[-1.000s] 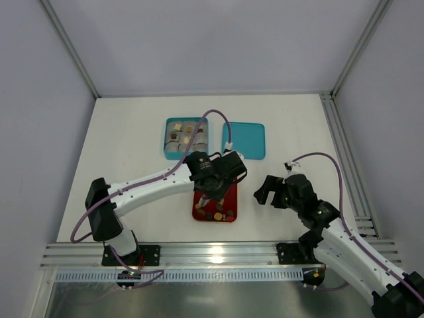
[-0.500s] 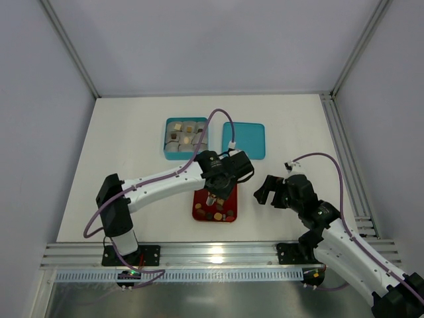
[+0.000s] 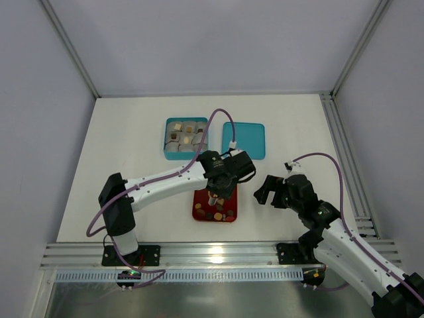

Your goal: Pack the chocolate

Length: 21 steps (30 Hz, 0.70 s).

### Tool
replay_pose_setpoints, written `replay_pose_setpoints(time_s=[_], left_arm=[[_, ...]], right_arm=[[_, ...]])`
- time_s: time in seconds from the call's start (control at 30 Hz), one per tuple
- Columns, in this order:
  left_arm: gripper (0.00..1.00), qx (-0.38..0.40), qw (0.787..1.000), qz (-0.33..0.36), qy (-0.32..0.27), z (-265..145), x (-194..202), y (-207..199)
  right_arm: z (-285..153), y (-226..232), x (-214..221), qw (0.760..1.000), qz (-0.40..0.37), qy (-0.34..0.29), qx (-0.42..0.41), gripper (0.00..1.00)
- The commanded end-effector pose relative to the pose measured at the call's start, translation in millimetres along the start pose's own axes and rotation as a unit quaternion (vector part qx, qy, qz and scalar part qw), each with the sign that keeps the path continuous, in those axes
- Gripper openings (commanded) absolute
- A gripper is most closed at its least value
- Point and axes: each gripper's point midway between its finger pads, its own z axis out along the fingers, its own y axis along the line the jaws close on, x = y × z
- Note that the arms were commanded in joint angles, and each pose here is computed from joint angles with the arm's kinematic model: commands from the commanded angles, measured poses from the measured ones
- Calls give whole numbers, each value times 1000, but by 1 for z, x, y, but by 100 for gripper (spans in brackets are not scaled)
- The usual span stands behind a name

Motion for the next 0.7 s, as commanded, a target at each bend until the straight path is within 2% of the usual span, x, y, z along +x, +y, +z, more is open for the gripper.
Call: replay_pose_setpoints(time_s=[0.0, 0.67], left_arm=[[41, 12, 999, -23, -38, -10, -22, -6], [42, -5, 999, -34, -33, 4, -25, -7]], right_arm=[[0, 6, -8, 1000, -4, -18, -15, 100], [-1, 6, -8, 1000, -5, -20, -16, 100]])
